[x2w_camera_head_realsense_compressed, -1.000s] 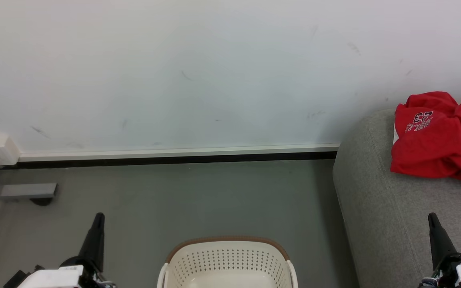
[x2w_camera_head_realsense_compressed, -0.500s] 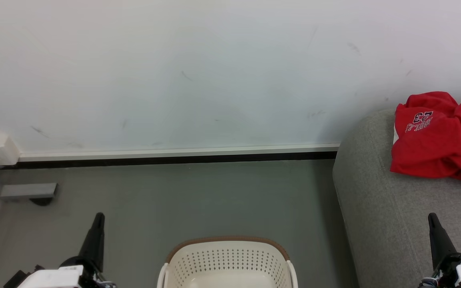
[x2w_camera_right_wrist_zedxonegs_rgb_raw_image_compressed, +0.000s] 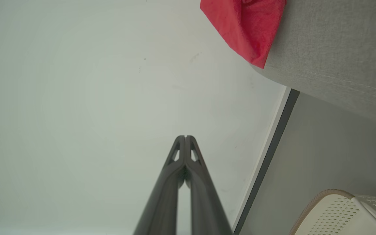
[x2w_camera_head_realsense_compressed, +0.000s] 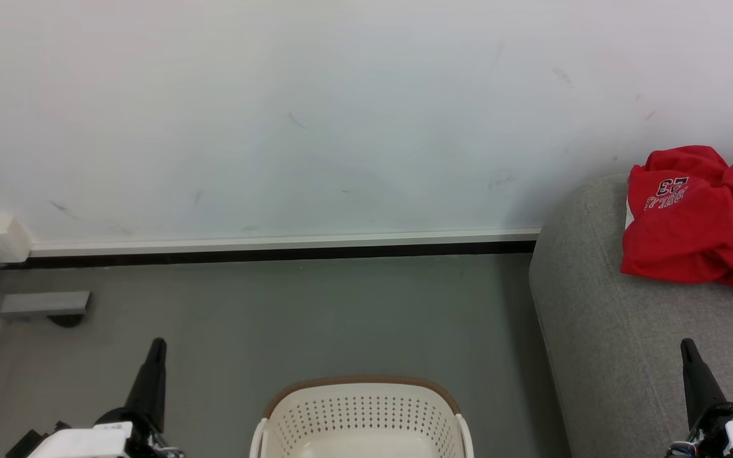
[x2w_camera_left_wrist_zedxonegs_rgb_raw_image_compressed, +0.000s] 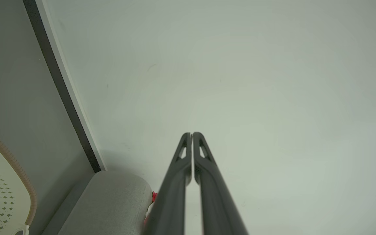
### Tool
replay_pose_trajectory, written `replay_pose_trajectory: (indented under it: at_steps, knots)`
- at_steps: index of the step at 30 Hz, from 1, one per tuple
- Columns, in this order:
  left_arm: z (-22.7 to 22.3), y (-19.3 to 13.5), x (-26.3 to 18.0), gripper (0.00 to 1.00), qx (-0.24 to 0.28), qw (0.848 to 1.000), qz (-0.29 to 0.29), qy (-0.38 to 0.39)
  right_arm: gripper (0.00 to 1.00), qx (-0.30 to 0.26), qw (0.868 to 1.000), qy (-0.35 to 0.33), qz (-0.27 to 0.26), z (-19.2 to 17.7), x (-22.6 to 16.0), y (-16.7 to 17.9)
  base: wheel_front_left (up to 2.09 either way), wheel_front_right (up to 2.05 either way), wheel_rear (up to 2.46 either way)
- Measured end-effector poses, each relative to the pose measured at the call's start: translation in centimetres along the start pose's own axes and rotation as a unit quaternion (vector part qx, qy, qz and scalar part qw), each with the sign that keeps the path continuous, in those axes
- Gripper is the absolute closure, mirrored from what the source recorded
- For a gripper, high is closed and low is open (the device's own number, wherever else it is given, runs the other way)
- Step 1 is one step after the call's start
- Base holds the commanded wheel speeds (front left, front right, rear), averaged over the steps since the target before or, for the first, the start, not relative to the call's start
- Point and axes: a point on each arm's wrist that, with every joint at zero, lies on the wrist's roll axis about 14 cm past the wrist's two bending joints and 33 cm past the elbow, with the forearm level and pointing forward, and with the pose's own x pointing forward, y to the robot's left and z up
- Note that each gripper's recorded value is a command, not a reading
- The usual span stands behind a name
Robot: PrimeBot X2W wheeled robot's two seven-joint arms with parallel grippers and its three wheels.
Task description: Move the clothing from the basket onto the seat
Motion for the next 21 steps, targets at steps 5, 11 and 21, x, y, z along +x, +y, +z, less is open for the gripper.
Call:
replay_pose_trajectory:
  at_steps: [5,11,21]
  knots:
    - [0.0,0.0,0.0,1.0,0.0,1.0,0.0,0.0,1.0,0.0,1.0,0.0,0.0,0.0,0.0,0.0,0.0,0.0,0.0]
    - [0.0,0.0,0.0,1.0,0.0,1.0,0.0,0.0,1.0,0.0,1.0,0.0,0.0,0.0,0.0,0.0,0.0,0.0,0.0]
    - [0.0,0.0,0.0,1.0,0.0,1.0,0.0,0.0,1.0,0.0,1.0,0.0,0.0,0.0,0.0,0.0,0.0,0.0,0.0]
